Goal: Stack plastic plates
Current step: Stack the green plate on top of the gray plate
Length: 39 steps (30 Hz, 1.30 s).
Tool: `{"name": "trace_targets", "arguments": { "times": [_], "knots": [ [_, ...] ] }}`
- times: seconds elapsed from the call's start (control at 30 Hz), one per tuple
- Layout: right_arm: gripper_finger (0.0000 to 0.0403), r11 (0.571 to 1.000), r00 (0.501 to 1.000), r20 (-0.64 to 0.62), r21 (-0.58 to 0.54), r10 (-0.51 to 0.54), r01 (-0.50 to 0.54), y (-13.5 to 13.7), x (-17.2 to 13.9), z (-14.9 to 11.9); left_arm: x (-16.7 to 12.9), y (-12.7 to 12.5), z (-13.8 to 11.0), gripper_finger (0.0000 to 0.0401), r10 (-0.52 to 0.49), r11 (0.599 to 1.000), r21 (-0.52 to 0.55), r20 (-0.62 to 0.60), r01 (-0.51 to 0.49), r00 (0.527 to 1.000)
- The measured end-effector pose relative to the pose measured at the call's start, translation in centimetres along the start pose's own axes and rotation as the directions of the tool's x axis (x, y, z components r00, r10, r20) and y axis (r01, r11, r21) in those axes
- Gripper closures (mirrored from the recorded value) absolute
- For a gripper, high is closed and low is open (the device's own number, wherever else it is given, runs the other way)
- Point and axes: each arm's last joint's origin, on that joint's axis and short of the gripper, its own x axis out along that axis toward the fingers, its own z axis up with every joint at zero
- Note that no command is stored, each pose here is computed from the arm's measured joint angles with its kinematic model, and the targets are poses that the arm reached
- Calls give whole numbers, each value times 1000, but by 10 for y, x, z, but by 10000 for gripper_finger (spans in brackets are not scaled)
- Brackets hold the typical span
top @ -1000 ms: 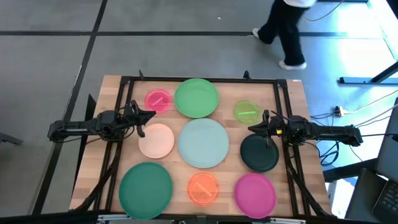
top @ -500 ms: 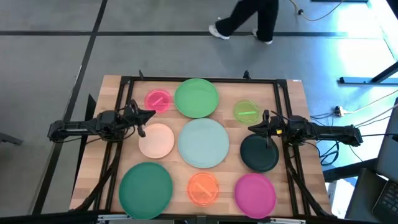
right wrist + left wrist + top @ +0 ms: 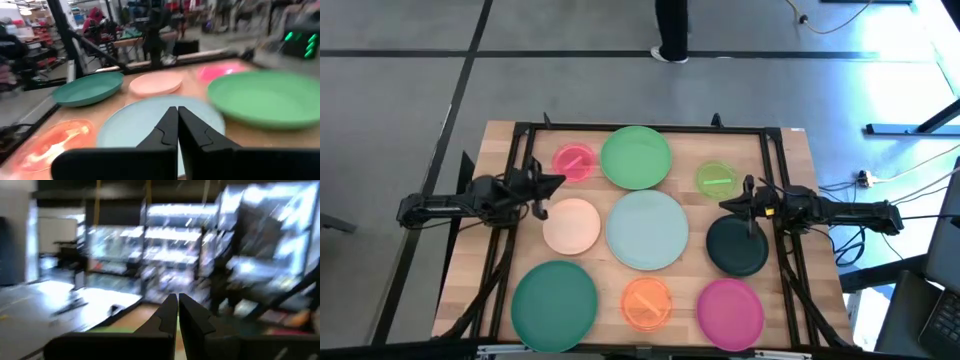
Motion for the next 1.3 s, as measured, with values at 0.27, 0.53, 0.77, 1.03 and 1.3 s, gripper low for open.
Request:
{"name": "trace_targets", "arguments": {
  "times": [0.27,0.53,0.77,1.03,1.3],
  "knots": [
    [402,994,988,111,15,-108,107,-2,0,10,-1,-6,10,390,-212,976,-29,93,216,973],
    [402,989,972,181,13,-150,150,-3,2,18,-1,-7,11,390,-210,977,-19,110,213,971],
    [402,969,944,254,-71,-212,236,-4,10,26,4,-8,14,390,-210,977,-19,137,214,968],
    [402,937,931,251,-161,-264,309,-2,24,51,16,-10,13,390,-196,980,-5,153,199,969],
    [402,934,945,183,-186,-271,304,-3,33,46,27,-12,3,390,-163,984,-57,101,170,981]
  ]
}}
